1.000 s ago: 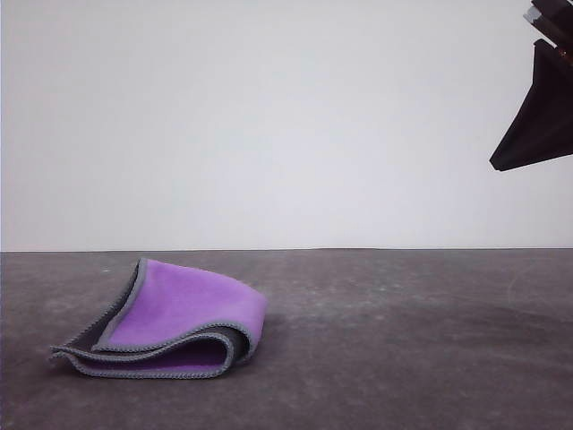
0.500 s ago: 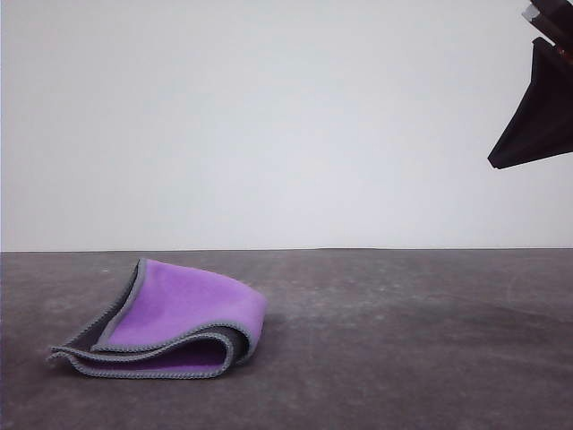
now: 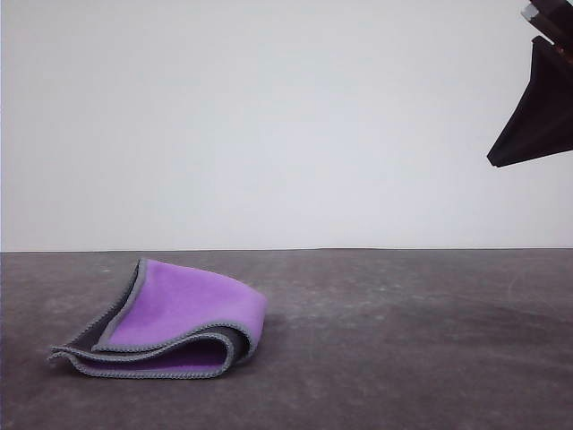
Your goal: Fold clothes
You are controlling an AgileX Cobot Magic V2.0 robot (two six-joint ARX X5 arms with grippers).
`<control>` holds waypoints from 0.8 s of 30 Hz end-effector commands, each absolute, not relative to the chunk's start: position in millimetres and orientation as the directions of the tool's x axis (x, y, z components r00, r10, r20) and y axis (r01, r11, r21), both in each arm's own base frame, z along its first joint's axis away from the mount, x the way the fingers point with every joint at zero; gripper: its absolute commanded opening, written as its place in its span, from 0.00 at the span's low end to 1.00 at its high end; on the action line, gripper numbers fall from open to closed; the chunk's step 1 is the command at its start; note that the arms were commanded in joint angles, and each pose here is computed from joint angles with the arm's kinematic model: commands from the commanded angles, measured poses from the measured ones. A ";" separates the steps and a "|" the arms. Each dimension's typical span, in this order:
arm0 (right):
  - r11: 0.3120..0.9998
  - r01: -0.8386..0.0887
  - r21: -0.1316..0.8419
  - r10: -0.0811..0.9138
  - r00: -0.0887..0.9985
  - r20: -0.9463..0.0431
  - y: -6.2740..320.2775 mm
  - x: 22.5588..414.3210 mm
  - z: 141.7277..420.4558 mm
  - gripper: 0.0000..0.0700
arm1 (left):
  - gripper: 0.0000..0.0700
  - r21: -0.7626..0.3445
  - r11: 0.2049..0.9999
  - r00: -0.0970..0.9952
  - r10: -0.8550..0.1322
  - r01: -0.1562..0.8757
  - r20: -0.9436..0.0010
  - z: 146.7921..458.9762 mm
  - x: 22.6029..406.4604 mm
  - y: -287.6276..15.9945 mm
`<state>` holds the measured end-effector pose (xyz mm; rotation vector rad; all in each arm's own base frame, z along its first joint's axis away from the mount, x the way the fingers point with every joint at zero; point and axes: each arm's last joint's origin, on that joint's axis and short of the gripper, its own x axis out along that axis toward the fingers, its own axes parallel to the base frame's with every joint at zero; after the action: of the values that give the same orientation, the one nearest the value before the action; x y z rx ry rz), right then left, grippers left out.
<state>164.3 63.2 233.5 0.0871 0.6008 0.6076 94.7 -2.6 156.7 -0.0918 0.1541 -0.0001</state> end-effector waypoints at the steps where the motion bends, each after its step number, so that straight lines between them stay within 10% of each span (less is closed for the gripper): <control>1: 0.820 -0.515 0.251 0.566 0.658 -0.497 64.4 165.8 235.4 0.02 | 0.00 -0.083 0.996 0.986 -0.001 -0.013 -0.169 150.3 95.7 -2.5; 8: 0.847 -0.530 0.048 0.486 0.734 -0.474 55.1 156.4 242.2 0.02 | 0.00 -0.083 0.996 0.986 -0.001 -0.013 -0.169 150.3 95.7 -2.5; 24: 0.993 -0.093 -0.070 0.075 0.971 -0.227 4.0 102.1 179.3 0.02 | 0.00 -0.083 0.996 0.986 -0.001 -0.013 -0.169 150.3 95.7 -2.5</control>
<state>103.1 4.5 181.3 -0.0782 0.2434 0.0909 94.7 -2.6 156.7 -0.0918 0.1541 -0.0001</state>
